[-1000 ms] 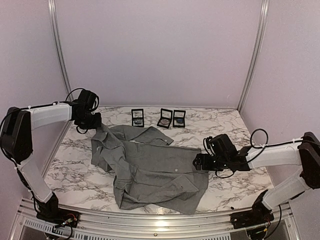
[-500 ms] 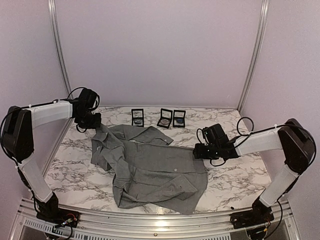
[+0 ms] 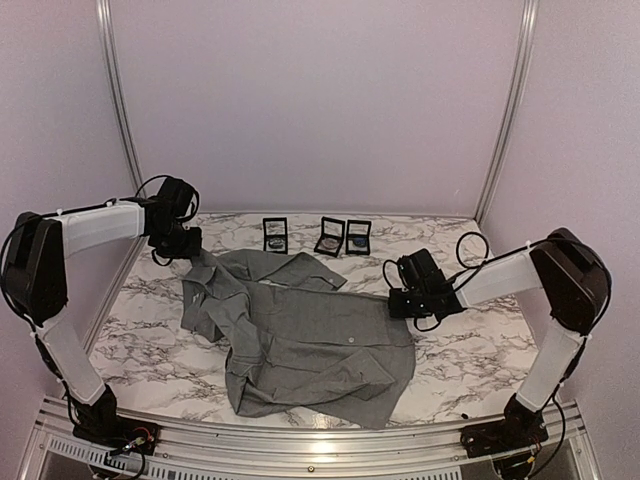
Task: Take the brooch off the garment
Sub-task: Pick up the flattened clothing from the center of the board.
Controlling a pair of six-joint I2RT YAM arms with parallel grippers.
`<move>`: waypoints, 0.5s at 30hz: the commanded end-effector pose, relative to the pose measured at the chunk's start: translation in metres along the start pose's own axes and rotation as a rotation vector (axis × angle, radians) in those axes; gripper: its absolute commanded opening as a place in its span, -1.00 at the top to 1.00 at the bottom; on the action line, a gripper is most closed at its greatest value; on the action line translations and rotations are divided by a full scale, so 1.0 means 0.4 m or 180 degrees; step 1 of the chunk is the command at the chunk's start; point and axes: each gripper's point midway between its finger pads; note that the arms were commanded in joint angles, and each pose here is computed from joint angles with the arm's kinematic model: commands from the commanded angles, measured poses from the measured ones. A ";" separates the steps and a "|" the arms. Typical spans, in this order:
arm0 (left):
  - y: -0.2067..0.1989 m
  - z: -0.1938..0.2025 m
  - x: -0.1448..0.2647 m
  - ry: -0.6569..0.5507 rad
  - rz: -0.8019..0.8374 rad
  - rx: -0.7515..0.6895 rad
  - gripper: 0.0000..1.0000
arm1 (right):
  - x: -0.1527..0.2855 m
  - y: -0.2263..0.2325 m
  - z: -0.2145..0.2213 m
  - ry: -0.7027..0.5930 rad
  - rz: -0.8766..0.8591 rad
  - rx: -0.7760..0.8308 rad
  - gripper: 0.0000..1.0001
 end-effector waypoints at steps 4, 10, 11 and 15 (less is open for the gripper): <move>0.022 -0.024 0.068 -0.0108 -0.0040 -0.0019 1.00 | 0.021 -0.002 -0.043 -0.0131 0.0040 -0.0056 1.00; 0.065 -0.042 0.150 -0.0308 -0.0187 -0.0105 1.00 | 0.096 -0.047 -0.083 -0.0221 0.0245 -0.0034 1.00; 0.072 -0.042 0.160 -0.0328 -0.0205 -0.0122 1.00 | 0.104 -0.057 -0.089 -0.0231 0.0296 -0.0018 1.00; 0.090 -0.046 0.174 -0.0365 -0.0313 -0.0225 1.00 | 0.127 -0.108 -0.117 -0.0275 0.0534 0.0050 1.00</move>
Point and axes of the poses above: each gripper's point midway between its finger pads, its own x axis back along the fingers, its own y axis along the line the jaws close on, z = x × y, and after that the axes turned 15 degrees about x, right-handed
